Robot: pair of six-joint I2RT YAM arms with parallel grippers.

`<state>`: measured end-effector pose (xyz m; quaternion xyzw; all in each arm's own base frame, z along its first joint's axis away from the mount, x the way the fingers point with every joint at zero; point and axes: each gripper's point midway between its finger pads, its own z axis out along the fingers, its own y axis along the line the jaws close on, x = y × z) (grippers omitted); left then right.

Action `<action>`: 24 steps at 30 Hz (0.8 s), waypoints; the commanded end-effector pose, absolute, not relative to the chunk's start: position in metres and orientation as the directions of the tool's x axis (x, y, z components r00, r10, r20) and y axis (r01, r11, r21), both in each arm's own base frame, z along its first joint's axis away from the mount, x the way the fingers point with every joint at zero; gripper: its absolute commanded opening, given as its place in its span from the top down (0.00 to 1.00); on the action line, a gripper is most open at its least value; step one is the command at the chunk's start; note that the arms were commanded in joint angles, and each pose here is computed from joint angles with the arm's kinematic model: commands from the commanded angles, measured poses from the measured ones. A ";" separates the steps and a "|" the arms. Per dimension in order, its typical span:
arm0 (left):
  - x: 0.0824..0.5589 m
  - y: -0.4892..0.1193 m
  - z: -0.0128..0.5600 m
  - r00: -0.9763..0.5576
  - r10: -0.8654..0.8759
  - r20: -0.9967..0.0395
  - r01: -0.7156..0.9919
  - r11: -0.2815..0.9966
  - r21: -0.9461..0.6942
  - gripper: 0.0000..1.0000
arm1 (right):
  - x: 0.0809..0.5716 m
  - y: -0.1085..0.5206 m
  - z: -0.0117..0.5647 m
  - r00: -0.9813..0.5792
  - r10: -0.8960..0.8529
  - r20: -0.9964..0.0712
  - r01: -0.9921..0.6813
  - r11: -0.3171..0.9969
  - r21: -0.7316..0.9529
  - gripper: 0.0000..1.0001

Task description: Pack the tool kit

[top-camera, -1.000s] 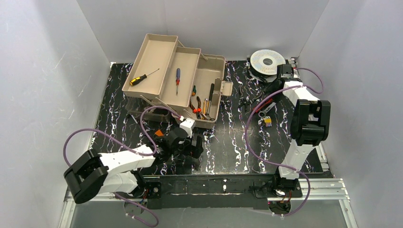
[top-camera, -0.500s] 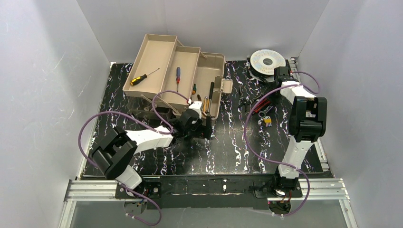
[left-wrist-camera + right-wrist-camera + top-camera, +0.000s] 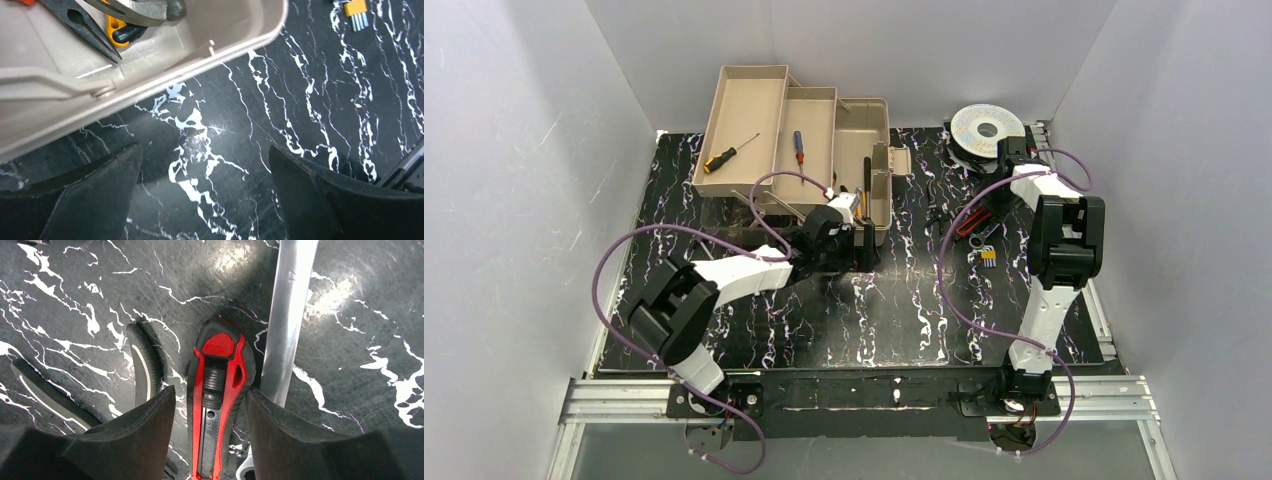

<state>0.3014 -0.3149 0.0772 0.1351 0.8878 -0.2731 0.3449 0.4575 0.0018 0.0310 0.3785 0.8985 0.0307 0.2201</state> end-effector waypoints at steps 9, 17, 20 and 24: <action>0.224 -0.284 0.190 -0.529 0.099 -0.843 0.634 0.707 -0.315 0.02 | 0.459 0.016 0.048 -0.690 0.635 -0.347 0.593 0.771 0.233 0.80; 0.204 -0.229 0.205 -0.478 0.046 -0.877 0.568 0.778 -0.268 0.02 | 0.458 0.050 0.129 -0.667 0.592 -0.452 0.437 0.802 0.406 0.82; 0.201 -0.220 0.206 -0.478 0.043 -0.877 0.553 0.791 -0.263 0.02 | 0.451 0.067 0.155 -0.667 0.589 -0.457 0.372 0.794 0.480 0.93; 0.199 -0.214 0.206 -0.498 0.011 -0.867 0.520 0.804 -0.288 0.02 | 0.445 0.101 0.194 -0.671 0.567 -0.478 0.245 0.778 0.579 0.96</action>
